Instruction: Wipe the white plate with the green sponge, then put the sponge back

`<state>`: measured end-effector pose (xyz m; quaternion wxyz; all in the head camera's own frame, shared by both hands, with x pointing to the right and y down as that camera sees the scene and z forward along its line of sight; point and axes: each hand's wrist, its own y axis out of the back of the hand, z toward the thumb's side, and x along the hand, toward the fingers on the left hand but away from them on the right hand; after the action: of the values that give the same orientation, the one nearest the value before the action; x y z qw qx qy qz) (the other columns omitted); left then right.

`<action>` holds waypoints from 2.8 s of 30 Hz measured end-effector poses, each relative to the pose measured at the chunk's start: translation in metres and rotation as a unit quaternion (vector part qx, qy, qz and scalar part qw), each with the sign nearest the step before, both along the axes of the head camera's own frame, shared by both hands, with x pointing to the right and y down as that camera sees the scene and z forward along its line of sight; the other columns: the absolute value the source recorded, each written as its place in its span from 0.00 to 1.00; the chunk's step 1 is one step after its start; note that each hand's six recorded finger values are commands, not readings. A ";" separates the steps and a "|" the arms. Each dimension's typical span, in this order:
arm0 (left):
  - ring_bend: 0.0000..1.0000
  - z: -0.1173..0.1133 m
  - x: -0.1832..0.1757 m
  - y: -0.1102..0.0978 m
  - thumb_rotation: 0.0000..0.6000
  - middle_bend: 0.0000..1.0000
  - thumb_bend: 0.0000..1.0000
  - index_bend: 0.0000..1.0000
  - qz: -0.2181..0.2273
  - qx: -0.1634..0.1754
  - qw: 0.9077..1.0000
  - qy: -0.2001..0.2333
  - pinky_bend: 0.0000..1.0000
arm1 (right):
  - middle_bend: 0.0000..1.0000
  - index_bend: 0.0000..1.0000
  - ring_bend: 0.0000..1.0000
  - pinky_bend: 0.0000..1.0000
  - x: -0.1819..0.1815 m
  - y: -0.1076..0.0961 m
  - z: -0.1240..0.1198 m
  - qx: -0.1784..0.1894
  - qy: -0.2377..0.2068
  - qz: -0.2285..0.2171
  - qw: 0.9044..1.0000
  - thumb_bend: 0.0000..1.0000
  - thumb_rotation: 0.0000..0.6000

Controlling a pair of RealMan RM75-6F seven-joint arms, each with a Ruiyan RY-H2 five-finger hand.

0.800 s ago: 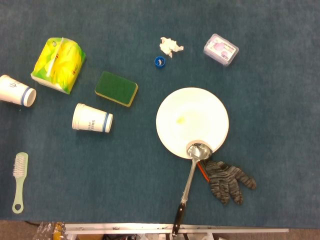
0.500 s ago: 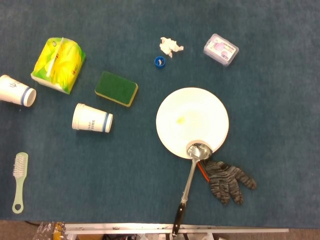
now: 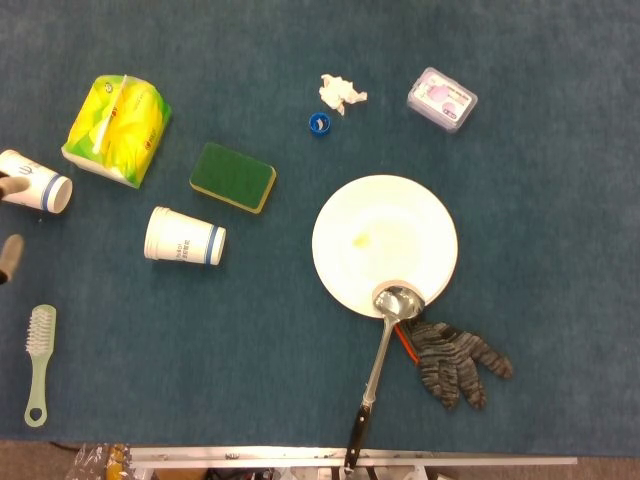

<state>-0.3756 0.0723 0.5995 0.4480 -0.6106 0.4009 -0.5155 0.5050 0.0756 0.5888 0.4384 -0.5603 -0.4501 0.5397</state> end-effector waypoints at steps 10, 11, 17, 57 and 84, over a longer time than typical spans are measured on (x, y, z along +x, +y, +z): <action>0.15 0.006 0.061 -0.040 1.00 0.27 0.37 0.28 0.096 -0.051 0.994 0.012 0.16 | 0.29 0.30 0.20 0.32 0.000 -0.007 0.001 -0.002 -0.003 -0.005 1.000 0.26 1.00; 0.16 0.008 0.067 -0.043 1.00 0.27 0.37 0.28 0.105 -0.054 0.993 0.011 0.16 | 0.29 0.30 0.20 0.32 0.000 -0.007 0.001 -0.003 -0.003 -0.005 1.000 0.26 1.00; 0.16 0.023 0.109 -0.064 1.00 0.27 0.37 0.28 0.154 -0.078 0.985 0.004 0.16 | 0.29 0.30 0.20 0.32 0.005 -0.007 0.001 -0.004 -0.001 -0.001 1.000 0.26 1.00; 0.02 0.160 0.192 -0.122 0.96 0.04 0.33 0.11 0.193 -0.170 0.953 -0.160 0.16 | 0.29 0.30 0.20 0.32 0.021 -0.004 -0.004 -0.004 0.007 0.020 1.000 0.26 1.00; 0.01 0.158 0.178 -0.119 0.96 0.03 0.33 0.10 0.174 -0.188 0.947 -0.195 0.16 | 0.29 0.30 0.20 0.32 0.025 -0.003 -0.003 -0.004 0.002 0.021 1.000 0.26 1.00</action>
<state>-0.1978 -0.0462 0.7571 0.4770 -0.6320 0.0890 -0.6043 0.5299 0.0727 0.5858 0.4258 -0.5516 -0.4584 0.5516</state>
